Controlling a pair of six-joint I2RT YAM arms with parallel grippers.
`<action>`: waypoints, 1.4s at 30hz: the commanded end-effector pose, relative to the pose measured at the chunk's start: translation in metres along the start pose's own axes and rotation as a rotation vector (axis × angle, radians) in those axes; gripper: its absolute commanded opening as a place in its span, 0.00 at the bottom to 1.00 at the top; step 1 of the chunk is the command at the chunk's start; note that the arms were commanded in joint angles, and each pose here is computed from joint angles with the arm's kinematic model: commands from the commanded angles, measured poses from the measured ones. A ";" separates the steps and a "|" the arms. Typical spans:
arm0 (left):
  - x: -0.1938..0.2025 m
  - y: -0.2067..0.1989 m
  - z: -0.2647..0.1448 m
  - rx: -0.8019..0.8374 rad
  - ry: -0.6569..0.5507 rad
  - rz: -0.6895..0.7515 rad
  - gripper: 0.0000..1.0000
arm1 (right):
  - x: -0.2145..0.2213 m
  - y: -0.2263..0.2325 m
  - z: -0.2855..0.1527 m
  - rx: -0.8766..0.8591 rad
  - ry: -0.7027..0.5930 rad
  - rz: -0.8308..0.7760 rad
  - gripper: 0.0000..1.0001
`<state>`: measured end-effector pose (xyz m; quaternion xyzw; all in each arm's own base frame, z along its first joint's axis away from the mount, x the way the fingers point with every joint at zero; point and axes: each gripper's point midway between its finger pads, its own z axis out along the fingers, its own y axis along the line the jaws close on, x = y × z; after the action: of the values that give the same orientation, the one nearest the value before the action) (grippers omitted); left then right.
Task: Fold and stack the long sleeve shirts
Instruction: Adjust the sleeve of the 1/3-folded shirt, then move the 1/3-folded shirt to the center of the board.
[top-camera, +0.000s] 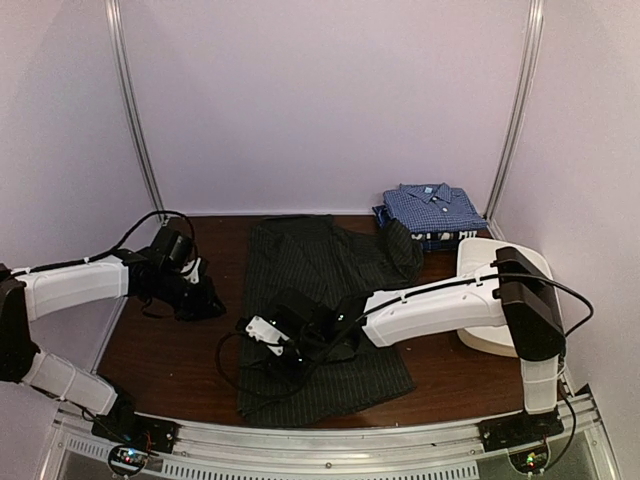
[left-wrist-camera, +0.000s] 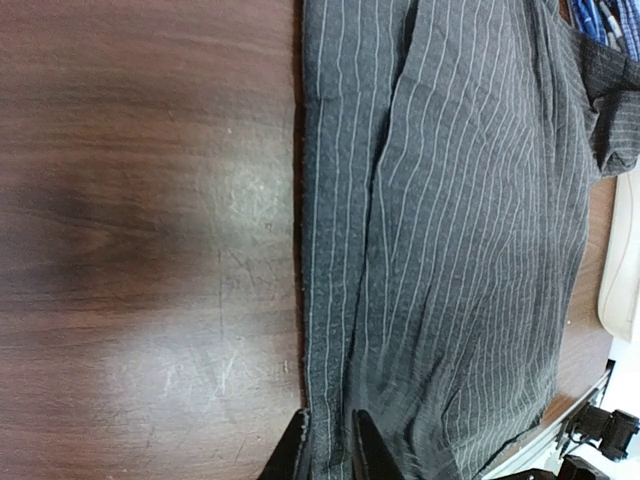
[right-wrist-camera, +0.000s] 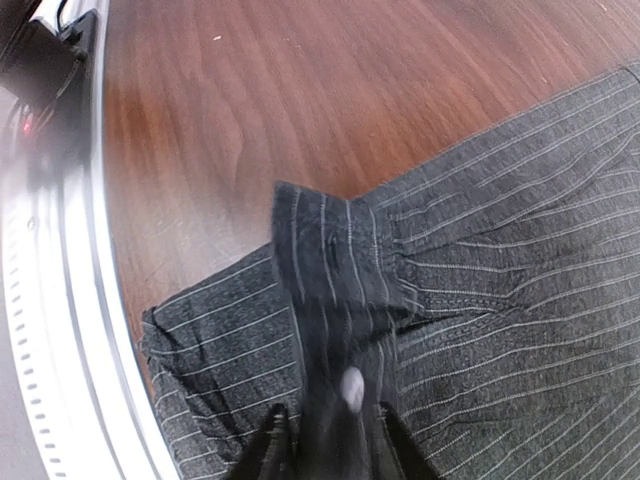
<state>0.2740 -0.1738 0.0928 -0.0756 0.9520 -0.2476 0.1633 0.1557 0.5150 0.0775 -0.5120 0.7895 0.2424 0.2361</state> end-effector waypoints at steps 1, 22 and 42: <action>0.007 -0.006 0.015 0.082 0.038 0.013 0.16 | -0.021 0.012 -0.016 -0.051 -0.061 0.008 0.38; 0.033 0.004 0.065 0.070 0.212 0.035 0.27 | -0.026 -0.128 -0.097 0.079 -0.330 0.452 0.55; 0.041 0.057 0.063 -0.207 0.245 -0.017 0.00 | 0.019 -0.202 -0.127 0.231 -0.376 0.608 0.55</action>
<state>0.2601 -0.2033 0.0121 -0.0439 0.9678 -0.2450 0.0382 0.3154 0.3600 0.1310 -0.1840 0.8703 0.3102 0.3354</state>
